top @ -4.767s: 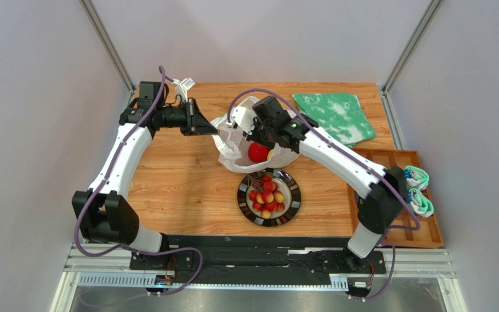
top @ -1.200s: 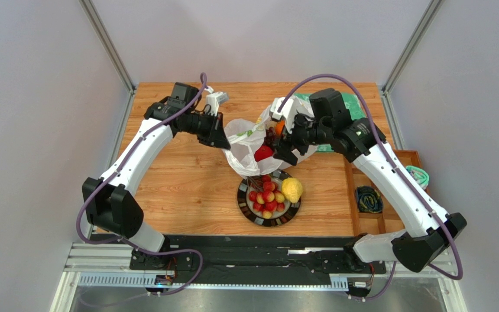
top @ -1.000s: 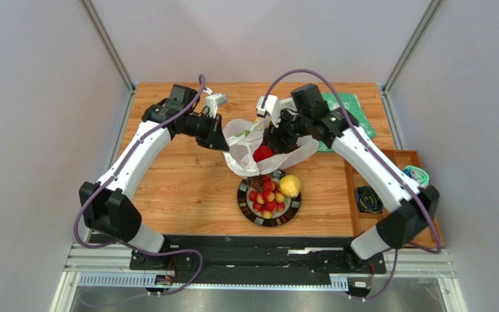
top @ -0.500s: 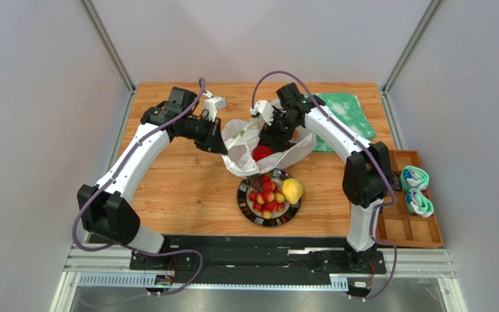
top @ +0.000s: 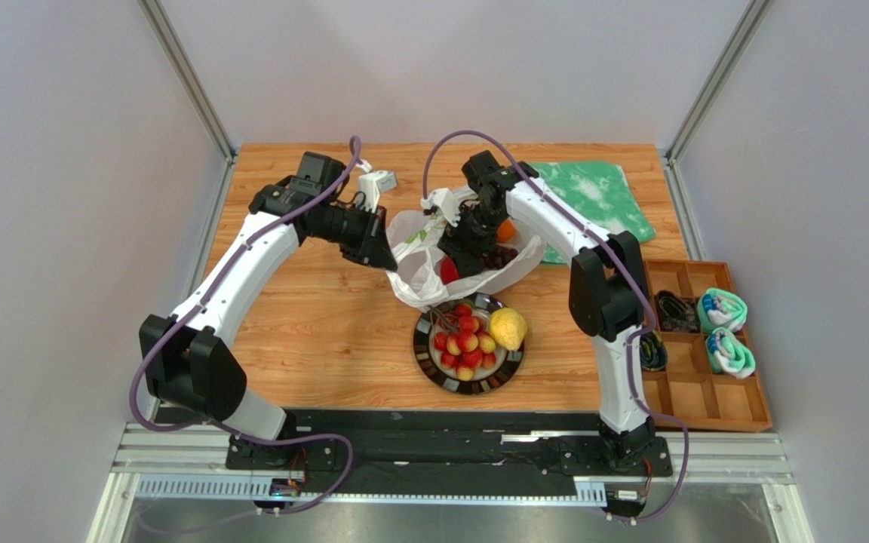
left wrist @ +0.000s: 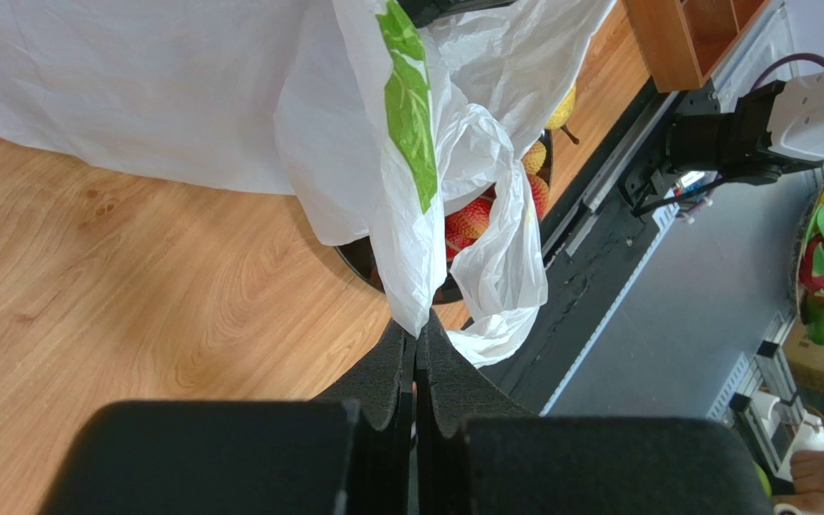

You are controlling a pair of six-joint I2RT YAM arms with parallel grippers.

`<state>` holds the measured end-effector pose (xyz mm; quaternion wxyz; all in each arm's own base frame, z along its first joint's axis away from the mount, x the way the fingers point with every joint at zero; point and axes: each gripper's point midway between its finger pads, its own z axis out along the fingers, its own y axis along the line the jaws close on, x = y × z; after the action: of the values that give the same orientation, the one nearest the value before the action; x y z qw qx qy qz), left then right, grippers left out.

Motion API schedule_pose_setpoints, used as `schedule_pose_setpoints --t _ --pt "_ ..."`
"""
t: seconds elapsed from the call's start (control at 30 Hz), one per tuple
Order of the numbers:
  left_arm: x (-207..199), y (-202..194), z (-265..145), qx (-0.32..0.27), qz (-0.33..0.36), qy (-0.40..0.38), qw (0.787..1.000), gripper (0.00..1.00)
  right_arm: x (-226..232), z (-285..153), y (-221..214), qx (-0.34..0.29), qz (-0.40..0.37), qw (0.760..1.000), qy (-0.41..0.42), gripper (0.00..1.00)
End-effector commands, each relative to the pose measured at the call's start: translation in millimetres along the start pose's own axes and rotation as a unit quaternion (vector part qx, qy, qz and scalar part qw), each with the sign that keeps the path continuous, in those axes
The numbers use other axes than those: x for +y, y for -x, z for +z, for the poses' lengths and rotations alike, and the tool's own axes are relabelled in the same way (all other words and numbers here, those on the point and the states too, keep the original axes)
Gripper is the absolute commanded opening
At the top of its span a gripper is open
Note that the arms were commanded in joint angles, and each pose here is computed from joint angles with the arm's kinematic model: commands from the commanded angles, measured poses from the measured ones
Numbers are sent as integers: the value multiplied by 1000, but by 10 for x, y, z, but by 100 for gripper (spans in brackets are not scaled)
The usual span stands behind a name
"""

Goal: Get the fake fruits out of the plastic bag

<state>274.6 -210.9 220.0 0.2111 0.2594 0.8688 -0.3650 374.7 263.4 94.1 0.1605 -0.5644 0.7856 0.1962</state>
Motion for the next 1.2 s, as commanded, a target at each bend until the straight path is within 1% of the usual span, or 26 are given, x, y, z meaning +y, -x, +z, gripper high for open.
schedule_pose_setpoints --t 0.0,0.13,0.33,0.43,0.47,0.53,0.57,0.67,0.77,0.8,0.9,1.0,1.03,1.13,1.17 --pt "6 52 -19 -5 15 -4 1000 0 122 -4 142 -10 -23 999 25 87" --pt "8 52 -19 -5 16 -4 1000 0 127 56 160 -5 -24 999 26 85" --pt "-15 66 -46 -8 19 -4 1000 0 78 122 202 17 -12 1000 15 78" --pt "-21 68 -54 -10 22 -4 1000 0 74 134 203 24 -9 1000 16 70" --pt "-29 67 -63 -11 22 -4 1000 0 67 135 199 26 -7 1000 14 64" --pt "-30 70 -64 -13 23 -4 1000 0 76 129 205 25 -3 1000 15 56" --pt "-35 68 -69 -13 23 -4 1000 0 71 98 225 21 -3 1000 12 49" --pt "-40 89 -79 -17 24 -4 1000 0 116 -57 325 6 -5 1000 7 41" --pt "-35 105 -75 -19 21 -4 1000 0 161 -248 402 -10 -9 1000 -4 38" --pt "-33 113 -66 -20 21 -5 1000 0 200 -403 470 -23 -17 999 -14 38" --pt "-31 138 -62 -24 21 -5 999 0 299 -687 545 -45 -29 998 -30 35" --pt "-27 173 -69 -29 25 -5 999 0 392 -840 549 -55 -33 997 -33 32" --pt "-32 171 -73 -29 25 -5 999 0 434 -951 574 -64 -36 996 -40 32" --pt "-45 183 -86 -31 27 -5 999 0 502 -945 491 -59 -31 997 -35 33" --pt "-60 183 -98 -32 28 -7 999 0 514 -926 461 -54 -27 998 -34 36"
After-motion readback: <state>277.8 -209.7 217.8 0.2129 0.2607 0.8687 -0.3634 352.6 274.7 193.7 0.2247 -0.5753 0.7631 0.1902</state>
